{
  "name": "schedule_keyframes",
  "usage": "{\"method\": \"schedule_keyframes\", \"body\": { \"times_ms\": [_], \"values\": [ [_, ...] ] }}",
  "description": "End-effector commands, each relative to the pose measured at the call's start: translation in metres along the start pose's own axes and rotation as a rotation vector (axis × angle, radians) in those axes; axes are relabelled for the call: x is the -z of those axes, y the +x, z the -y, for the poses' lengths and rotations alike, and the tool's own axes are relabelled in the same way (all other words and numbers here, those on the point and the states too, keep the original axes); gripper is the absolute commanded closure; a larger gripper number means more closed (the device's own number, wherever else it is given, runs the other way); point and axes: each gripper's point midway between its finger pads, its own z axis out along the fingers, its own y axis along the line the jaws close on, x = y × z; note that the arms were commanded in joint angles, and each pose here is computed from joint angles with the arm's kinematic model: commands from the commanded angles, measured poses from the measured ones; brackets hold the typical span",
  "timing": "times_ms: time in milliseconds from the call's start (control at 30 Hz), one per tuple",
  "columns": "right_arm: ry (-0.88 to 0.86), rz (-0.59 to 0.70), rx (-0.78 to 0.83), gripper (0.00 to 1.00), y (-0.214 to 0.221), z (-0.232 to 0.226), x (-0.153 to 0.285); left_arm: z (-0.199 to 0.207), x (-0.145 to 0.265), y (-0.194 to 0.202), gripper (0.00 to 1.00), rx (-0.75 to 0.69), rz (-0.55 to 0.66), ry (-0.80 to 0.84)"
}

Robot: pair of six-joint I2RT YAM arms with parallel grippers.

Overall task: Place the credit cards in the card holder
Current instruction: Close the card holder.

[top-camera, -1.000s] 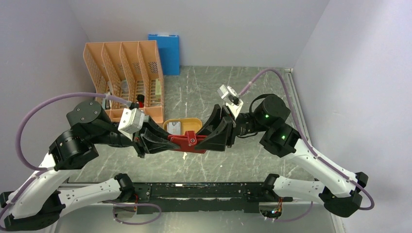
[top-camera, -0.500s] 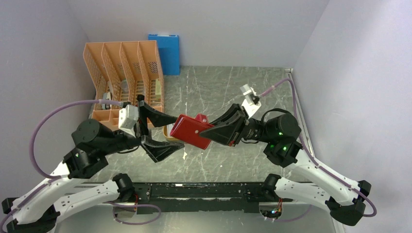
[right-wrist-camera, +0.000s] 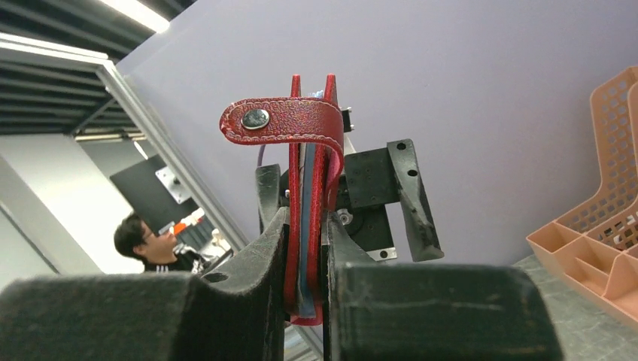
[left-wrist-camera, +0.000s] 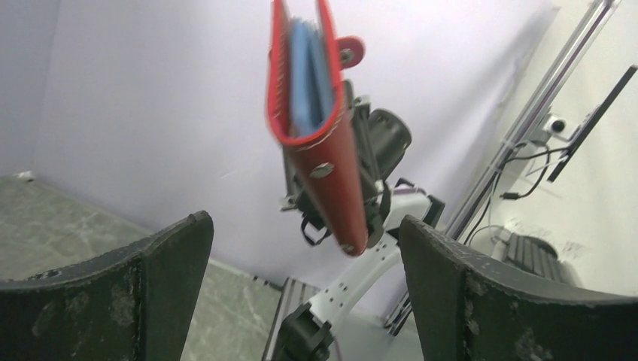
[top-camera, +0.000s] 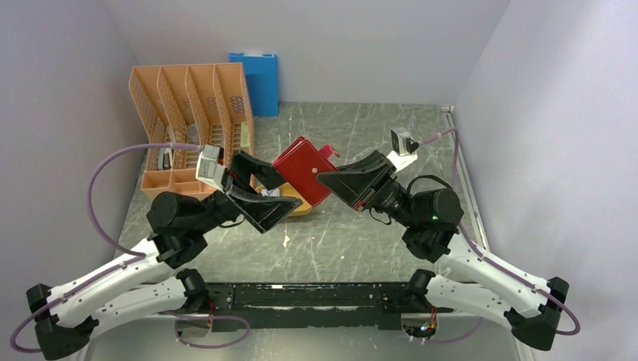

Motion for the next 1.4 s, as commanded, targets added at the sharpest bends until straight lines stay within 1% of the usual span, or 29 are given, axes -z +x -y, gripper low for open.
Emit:
{"method": "schedule_keyframes", "body": {
  "times_ms": [0, 67, 100, 167, 367, 433, 600, 667, 700, 733, 833, 867, 900, 967, 1000, 1067, 1133, 1200, 1267, 1367],
  "values": [
    [0.011, 0.109, -0.055, 1.00, -0.020, -0.001, -0.004, 0.024, -0.012, -0.035, 0.03, 0.032, 0.151, 0.114],
    [0.018, 0.110, -0.075, 1.00, -0.018, 0.003, -0.004, 0.020, -0.017, -0.034, 0.03, 0.038, 0.156, 0.107],
    [0.026, 0.114, -0.083, 1.00, -0.018, 0.005, -0.004, 0.018, -0.018, -0.034, 0.05, 0.041, 0.162, 0.105],
    [0.043, 0.114, -0.097, 1.00, -0.016, 0.009, -0.004, 0.017, -0.020, -0.034, 0.10, 0.044, 0.180, 0.109],
    [0.087, 0.092, -0.120, 1.00, -0.009, 0.020, -0.004, 0.008, -0.030, -0.028, 0.27, 0.038, 0.160, 0.086],
    [0.102, 0.085, -0.121, 1.00, -0.007, 0.023, -0.004, 0.005, -0.031, -0.028, 0.39, 0.035, 0.167, 0.081],
    [0.138, 0.063, -0.109, 1.00, -0.003, 0.029, 0.000, -0.005, -0.029, -0.026, 0.73, 0.031, 0.164, 0.024],
    [0.157, 0.051, -0.102, 1.00, 0.000, 0.032, 0.003, -0.010, -0.027, -0.026, 0.89, 0.023, 0.164, -0.007],
    [0.168, 0.040, -0.092, 1.00, 0.002, 0.033, 0.004, -0.014, -0.025, -0.025, 0.94, 0.020, 0.159, -0.028],
    [0.181, 0.024, -0.077, 0.96, 0.002, 0.033, 0.006, -0.017, -0.023, -0.023, 0.95, 0.021, 0.151, -0.051],
    [0.270, -0.047, 0.000, 0.53, 0.005, 0.040, 0.016, -0.028, -0.018, -0.021, 0.95, 0.003, 0.122, -0.130],
    [0.309, -0.059, 0.031, 0.44, 0.003, 0.044, 0.021, -0.034, -0.017, -0.017, 0.95, -0.004, 0.092, -0.164],
    [0.350, -0.077, 0.067, 0.39, 0.002, 0.047, 0.027, -0.038, -0.016, -0.013, 0.95, -0.012, 0.059, -0.193],
    [0.415, -0.119, 0.174, 0.36, -0.005, 0.050, 0.040, -0.045, -0.013, -0.003, 0.95, -0.025, -0.013, -0.238],
    [0.448, -0.149, 0.215, 0.35, -0.007, 0.051, 0.047, -0.047, -0.011, 0.003, 0.95, -0.027, -0.048, -0.255],
    [0.540, -0.173, 0.287, 0.35, -0.016, 0.059, 0.062, -0.052, -0.005, 0.014, 0.95, -0.026, -0.109, -0.279],
    [0.598, -0.183, 0.338, 0.35, -0.024, 0.061, 0.074, -0.057, 0.001, 0.025, 0.95, -0.011, -0.158, -0.308],
    [0.610, -0.186, 0.374, 0.37, -0.030, 0.059, 0.080, -0.056, 0.002, 0.034, 0.95, -0.001, -0.203, -0.302],
    [0.606, -0.193, 0.388, 0.42, -0.031, 0.057, 0.079, -0.053, 0.001, 0.040, 0.95, 0.010, -0.241, -0.286],
    [0.580, -0.246, 0.388, 0.48, -0.022, 0.059, 0.070, -0.050, -0.001, 0.044, 0.95, 0.021, -0.281, -0.274]
  ]
}}
